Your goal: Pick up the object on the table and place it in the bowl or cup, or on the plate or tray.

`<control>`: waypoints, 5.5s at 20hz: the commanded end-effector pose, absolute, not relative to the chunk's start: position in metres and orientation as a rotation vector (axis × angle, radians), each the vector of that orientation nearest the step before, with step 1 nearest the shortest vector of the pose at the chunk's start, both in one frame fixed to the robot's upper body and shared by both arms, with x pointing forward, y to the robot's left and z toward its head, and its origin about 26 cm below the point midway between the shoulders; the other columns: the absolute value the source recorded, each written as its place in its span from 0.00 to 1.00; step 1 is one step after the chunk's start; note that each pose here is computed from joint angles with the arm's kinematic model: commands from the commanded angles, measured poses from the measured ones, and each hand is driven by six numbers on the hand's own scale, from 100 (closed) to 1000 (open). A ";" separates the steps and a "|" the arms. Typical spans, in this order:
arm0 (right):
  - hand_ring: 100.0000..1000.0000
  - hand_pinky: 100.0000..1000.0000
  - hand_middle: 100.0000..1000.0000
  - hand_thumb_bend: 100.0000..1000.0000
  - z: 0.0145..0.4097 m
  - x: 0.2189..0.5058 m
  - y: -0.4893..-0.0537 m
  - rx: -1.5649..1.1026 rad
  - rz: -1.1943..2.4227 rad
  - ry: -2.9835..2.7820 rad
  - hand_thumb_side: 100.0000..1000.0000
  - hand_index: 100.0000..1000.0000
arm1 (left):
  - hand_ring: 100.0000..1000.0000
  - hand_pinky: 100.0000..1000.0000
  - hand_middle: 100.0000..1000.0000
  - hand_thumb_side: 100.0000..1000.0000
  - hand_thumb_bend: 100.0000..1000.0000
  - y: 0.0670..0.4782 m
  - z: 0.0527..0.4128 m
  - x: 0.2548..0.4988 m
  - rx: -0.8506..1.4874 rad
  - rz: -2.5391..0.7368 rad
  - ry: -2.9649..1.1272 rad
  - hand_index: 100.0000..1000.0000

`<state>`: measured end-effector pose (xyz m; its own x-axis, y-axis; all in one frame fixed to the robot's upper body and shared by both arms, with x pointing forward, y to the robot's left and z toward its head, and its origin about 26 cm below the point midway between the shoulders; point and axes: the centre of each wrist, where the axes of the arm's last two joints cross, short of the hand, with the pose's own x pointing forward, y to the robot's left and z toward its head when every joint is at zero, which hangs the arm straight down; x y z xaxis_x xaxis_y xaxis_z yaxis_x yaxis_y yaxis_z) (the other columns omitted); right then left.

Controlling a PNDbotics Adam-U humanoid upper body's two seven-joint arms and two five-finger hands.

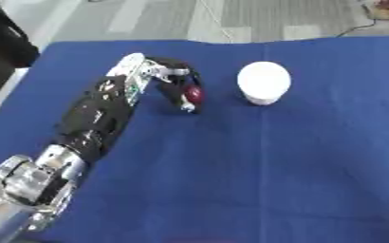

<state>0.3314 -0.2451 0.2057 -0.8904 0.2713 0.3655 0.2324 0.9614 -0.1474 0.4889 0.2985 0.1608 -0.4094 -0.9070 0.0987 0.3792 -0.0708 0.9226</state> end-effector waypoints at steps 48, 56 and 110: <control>0.67 0.40 0.72 0.00 0.215 0.331 -0.246 -0.347 0.160 -2.751 1.00 0.78 | 0.41 0.26 0.57 0.03 0.00 0.308 0.175 0.492 0.692 -1.531 -1.269 0.55; 0.67 0.40 0.72 0.00 0.215 0.331 -0.246 -0.346 0.160 -2.750 1.00 0.78 | 0.33 0.16 0.49 0.20 0.00 0.310 0.177 0.491 0.707 -1.477 -1.318 0.46; 0.67 0.41 0.71 0.00 0.203 0.331 -0.252 -0.366 0.165 -2.710 1.00 0.78 | 0.17 0.02 0.37 0.27 0.00 0.268 0.262 0.468 0.615 -1.495 -1.716 0.35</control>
